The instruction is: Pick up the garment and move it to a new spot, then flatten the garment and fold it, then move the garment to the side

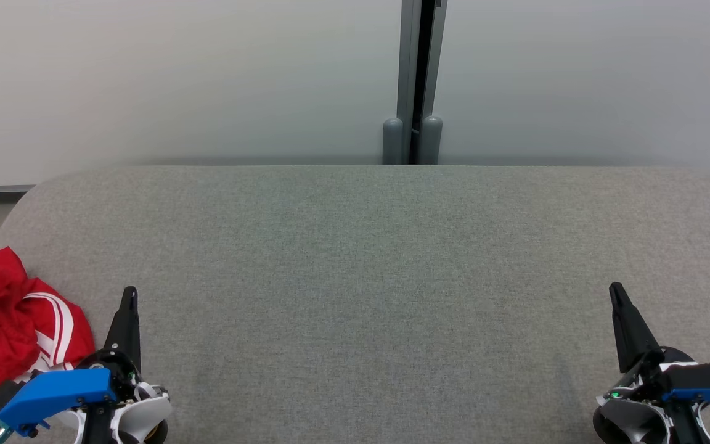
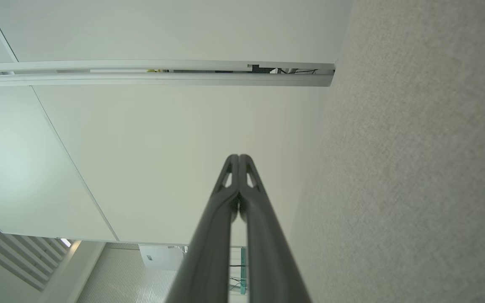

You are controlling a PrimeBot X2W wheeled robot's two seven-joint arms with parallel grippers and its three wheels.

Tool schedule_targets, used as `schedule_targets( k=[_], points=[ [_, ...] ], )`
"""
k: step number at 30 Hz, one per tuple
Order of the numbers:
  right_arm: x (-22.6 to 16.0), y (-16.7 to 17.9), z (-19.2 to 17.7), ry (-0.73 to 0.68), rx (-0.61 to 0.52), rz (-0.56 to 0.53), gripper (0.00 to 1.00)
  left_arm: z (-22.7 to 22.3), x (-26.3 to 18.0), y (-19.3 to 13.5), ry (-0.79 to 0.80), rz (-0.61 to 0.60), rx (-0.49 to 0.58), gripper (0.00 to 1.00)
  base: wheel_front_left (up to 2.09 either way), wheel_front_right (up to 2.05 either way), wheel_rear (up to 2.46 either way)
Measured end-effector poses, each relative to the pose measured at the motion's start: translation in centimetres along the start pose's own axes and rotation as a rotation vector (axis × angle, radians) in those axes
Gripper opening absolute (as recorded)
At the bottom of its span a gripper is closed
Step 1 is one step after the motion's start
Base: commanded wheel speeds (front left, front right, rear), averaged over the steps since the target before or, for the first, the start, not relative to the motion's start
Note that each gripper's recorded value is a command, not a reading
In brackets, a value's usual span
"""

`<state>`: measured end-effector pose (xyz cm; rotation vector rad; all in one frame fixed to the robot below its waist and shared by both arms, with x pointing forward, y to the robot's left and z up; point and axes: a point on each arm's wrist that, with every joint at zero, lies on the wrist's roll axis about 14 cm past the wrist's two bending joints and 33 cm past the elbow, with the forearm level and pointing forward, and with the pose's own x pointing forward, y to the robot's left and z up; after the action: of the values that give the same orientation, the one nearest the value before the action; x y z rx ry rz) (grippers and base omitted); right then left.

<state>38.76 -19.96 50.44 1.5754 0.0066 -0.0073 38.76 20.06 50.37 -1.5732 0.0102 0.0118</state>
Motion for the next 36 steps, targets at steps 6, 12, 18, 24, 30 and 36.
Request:
schedule_targets(
  k=[6,12,18,24,30,36],
  points=[
    [0.0,0.0,0.0,0.000,0.000,0.000,0.00,0.0,0.0,0.0,0.000,0.000,0.000,0.00,0.00,0.00,0.00],
    [0.0,0.0,0.0,0.000,0.000,0.000,0.00,0.0,0.0,0.0,0.000,0.000,0.000,0.00,0.00,0.00,0.00],
    [0.0,0.0,0.0,0.000,0.000,0.000,0.00,0.0,0.0,0.0,0.000,0.000,0.000,0.00,0.00,0.00,0.00],
    [-0.9,-2.2,-0.2,-0.001,0.010,-0.067,1.00,0.1,-1.4,3.0,-0.011,0.091,-0.010,1.00,0.00,0.00,0.00],
    [-0.8,-2.2,-0.5,-0.001,-0.040,-0.068,1.00,-0.1,-1.4,3.2,-0.014,0.098,0.048,1.00,0.00,0.00,0.00],
    [-0.7,-2.2,-0.5,0.000,-0.143,-0.072,1.00,-0.1,-1.3,3.2,-0.011,0.104,0.171,1.00,0.00,0.00,0.00]
  ],
)
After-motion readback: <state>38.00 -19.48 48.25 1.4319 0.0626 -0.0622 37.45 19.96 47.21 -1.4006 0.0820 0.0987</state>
